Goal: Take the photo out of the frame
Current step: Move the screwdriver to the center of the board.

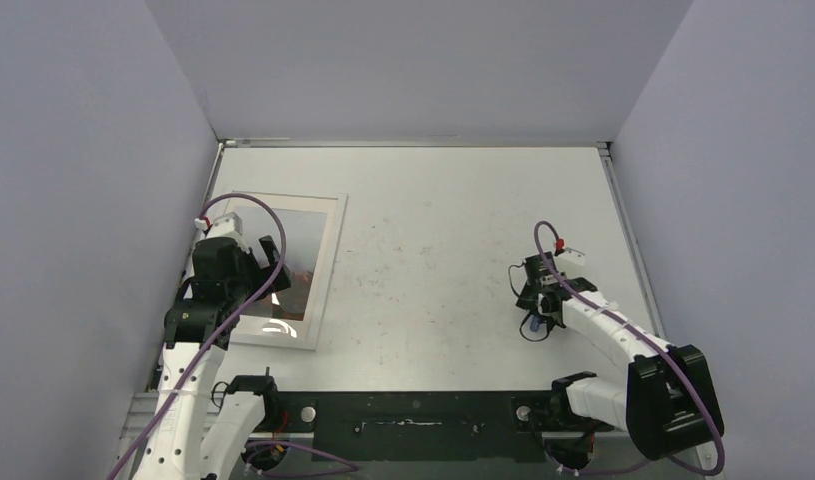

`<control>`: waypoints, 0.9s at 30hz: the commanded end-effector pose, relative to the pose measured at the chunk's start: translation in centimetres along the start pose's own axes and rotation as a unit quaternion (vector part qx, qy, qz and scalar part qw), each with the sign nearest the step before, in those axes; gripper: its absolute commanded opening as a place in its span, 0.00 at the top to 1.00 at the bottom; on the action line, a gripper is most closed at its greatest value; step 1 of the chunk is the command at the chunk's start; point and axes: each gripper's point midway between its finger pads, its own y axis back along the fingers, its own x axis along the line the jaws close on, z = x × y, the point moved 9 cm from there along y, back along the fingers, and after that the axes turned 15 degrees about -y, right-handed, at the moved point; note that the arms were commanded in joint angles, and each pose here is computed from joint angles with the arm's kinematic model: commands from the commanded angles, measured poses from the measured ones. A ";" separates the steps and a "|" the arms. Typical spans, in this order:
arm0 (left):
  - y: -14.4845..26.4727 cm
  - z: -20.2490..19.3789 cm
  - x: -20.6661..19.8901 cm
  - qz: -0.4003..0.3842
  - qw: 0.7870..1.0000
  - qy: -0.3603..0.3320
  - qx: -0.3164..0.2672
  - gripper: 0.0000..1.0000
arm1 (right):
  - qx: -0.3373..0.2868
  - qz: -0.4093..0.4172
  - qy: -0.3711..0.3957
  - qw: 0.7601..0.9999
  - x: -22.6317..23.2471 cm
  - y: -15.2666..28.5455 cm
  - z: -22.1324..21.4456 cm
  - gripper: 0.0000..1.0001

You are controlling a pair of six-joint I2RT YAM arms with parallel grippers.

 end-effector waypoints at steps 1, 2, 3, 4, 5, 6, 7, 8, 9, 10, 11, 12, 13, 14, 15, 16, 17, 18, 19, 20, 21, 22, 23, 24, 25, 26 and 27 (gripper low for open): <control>0.0 0.6 -0.1 -0.008 1.000 0.003 -0.022 0.03 | -0.049 0.038 -0.004 0.998 1.7 3.3 3.6 0.30; 0.0 0.6 -0.1 -0.008 1.000 0.004 -0.023 0.03 | -0.053 0.041 -0.005 0.998 1.9 4.0 4.1 0.26; 0.0 0.6 -0.1 -0.008 1.000 0.004 -0.023 0.03 | -0.056 0.048 -0.007 0.997 2.1 4.5 4.5 0.23; 0.0 0.6 -0.1 -0.008 1.000 0.004 -0.024 0.03 | -0.054 0.060 -0.009 0.997 2.4 5.1 4.8 0.20; 0.0 0.7 -0.1 -0.008 1.000 0.004 -0.024 0.03 | -0.051 0.077 -0.012 0.996 2.8 5.6 5.0 0.17; 0.1 0.7 -0.1 -0.008 1.000 0.005 -0.025 0.03 | -0.045 0.096 -0.016 0.994 3.2 6.0 5.1 0.15; 0.1 0.7 -0.1 -0.007 1.000 0.004 -0.025 0.03 | -0.038 0.112 -0.023 0.993 3.6 6.3 5.1 0.11; 0.1 0.7 -0.1 -0.007 1.000 0.005 -0.025 0.03 | -0.030 0.128 -0.029 0.991 4.1 6.7 5.0 0.07; 0.1 0.7 0.0 -0.006 1.000 0.005 -0.025 0.03 | -0.022 0.142 -0.037 0.989 4.6 7.0 4.9 0.05; 0.1 0.7 0.0 -0.006 1.000 0.006 -0.025 0.03 | -0.015 0.153 -0.049 0.987 5.1 7.3 4.8 0.01; 0.1 0.7 0.0 -0.006 1.000 0.006 -0.024 0.03 | -0.005 0.169 -0.061 0.984 5.8 7.5 4.6 0.00; 0.0 0.6 -0.1 -0.007 1.000 0.006 -0.023 0.03 | 0.010 0.193 -0.067 0.979 6.6 7.7 4.5 0.00; 0.0 0.6 -0.1 -0.008 1.000 0.005 -0.023 0.03 | 0.026 0.212 -0.071 0.974 7.2 7.8 4.3 0.00; 0.0 0.6 -0.1 -0.007 1.000 0.006 -0.023 0.03 | 0.039 0.225 -0.075 0.971 7.8 7.9 4.0 0.00; 0.0 0.6 0.0 -0.005 1.000 0.006 -0.022 0.03 | 0.048 0.235 -0.078 0.968 8.4 7.9 3.8 0.00; 0.0 0.6 0.0 -0.004 1.000 0.006 -0.022 0.03 | 0.055 0.243 -0.078 0.965 8.8 7.9 3.5 0.00; 0.0 0.6 0.0 -0.003 1.000 0.006 -0.023 0.03 | 0.063 0.246 -0.081 0.964 9.1 7.9 3.2 0.00; 0.0 0.6 0.0 -0.002 1.000 0.007 -0.022 0.03 | 0.072 0.253 -0.086 0.961 9.3 7.8 3.1 0.00; 0.0 0.7 0.0 0.000 1.000 0.007 -0.023 0.03 | 0.082 0.263 -0.093 0.957 9.6 7.8 2.8 0.00; 0.0 0.7 0.1 0.001 1.000 0.008 -0.023 0.03 | 0.088 0.280 -0.102 0.950 10.0 7.6 2.4 0.00; 0.0 0.6 0.1 0.003 1.000 0.008 -0.021 0.03 | 0.096 0.301 -0.115 0.942 10.5 7.5 1.9 0.00; 0.0 0.6 0.1 0.003 1.000 0.008 -0.021 0.03 | 0.098 0.322 -0.125 0.933 11.0 7.3 1.4 0.00; -0.1 0.6 0.1 0.003 1.000 0.009 -0.021 0.03 | 0.099 0.333 -0.123 0.930 11.5 7.3 0.9 0.00; -0.2 0.5 0.1 0.004 1.000 0.009 -0.020 0.03 | 0.096 0.338 -0.111 0.930 12.2 7.7 0.4 0.00; -0.3 0.5 0.2 0.005 1.000 0.009 -0.020 0.03 | 0.090 0.330 -0.095 0.935 12.8 7.9 -0.2 0.00; -0.4 0.5 0.2 0.009 1.000 0.009 -0.020 0.03 | 0.083 0.324 -0.076 0.939 13.6 8.2 -0.8 0.00; -0.4 0.5 0.3 0.012 1.000 0.010 -0.019 0.03 | 0.074 0.316 -0.060 0.944 14.3 8.6 -1.5 0.00</control>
